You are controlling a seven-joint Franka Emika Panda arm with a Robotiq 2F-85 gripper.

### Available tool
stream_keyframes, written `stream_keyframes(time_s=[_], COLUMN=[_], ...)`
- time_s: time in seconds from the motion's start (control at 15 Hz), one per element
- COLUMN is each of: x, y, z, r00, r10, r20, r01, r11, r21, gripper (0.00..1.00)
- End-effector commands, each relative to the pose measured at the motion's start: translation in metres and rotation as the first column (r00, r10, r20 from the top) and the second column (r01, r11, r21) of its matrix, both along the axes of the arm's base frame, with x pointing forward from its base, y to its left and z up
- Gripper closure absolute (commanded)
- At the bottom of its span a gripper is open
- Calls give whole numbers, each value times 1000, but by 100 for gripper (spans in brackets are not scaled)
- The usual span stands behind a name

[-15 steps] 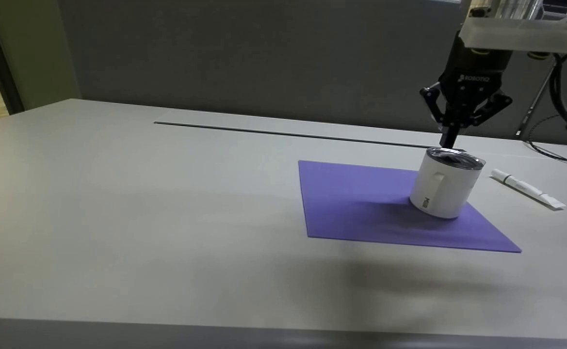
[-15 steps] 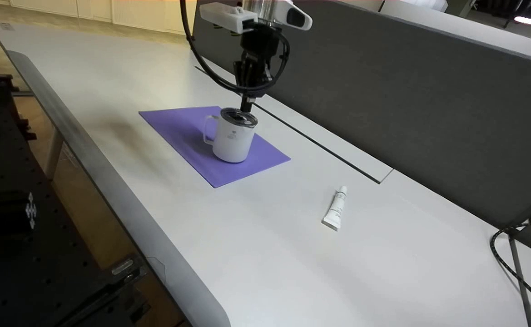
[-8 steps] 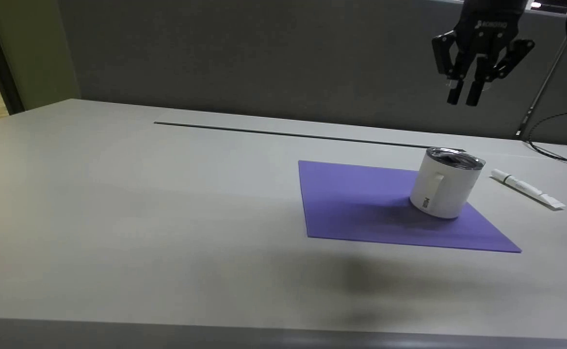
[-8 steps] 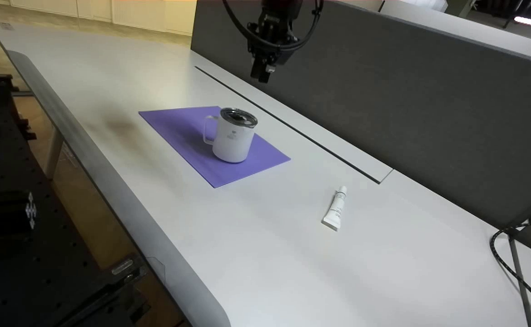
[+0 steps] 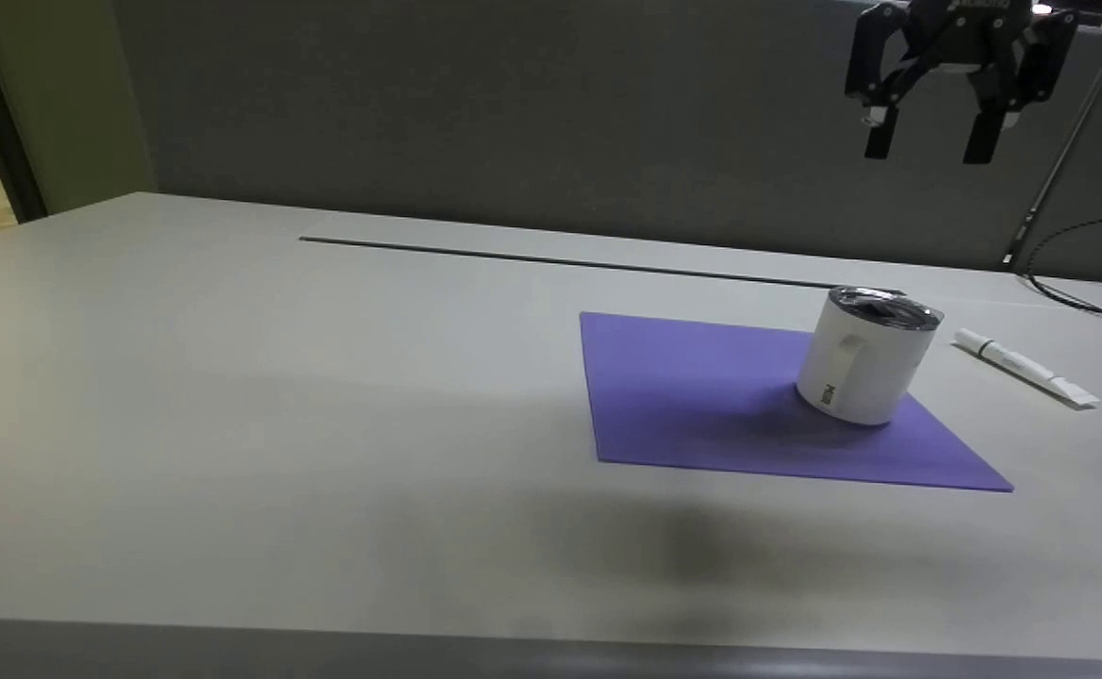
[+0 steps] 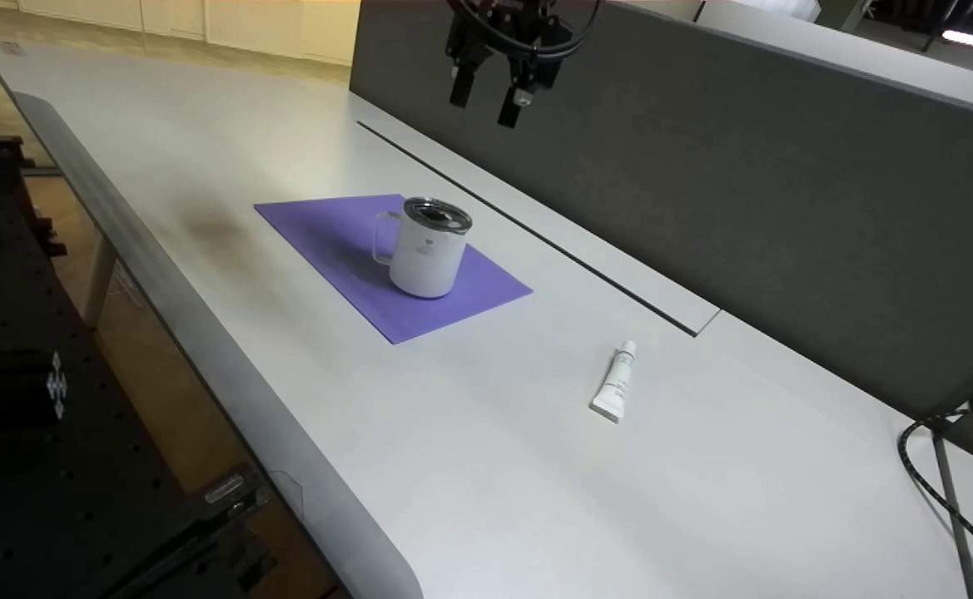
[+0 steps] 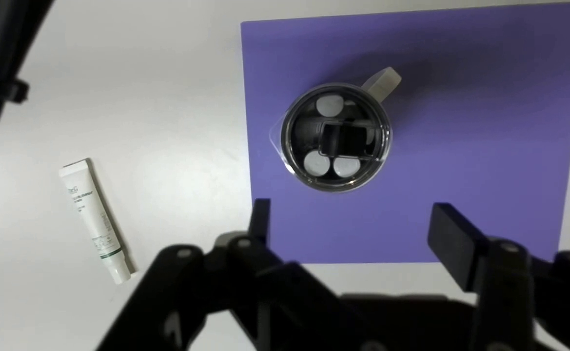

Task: Open the sliding lid on the travel mug

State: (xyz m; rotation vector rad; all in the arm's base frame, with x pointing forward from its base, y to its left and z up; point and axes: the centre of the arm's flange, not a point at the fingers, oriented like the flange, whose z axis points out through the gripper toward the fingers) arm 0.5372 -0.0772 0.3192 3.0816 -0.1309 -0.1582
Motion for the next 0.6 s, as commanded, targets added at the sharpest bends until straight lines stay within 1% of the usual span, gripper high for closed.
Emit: stream_keyframes(time_s=[0.0,0.33,0.4,0.47,0.53], x=[3,5,4,-2,-3], y=[-1,-4,-3,0,0], z=[7,4,4,-2,-3], r00=[1000,1000,998,999,999], r10=[19,12,21,17,18], r20=[-15,-29,-60,-27,-40], r01=[-19,-12,-22,-17,-18], r11=[1000,1000,1000,1000,1000], r21=[-10,-15,-14,-6,-6], gripper=[0,0,0,1,0])
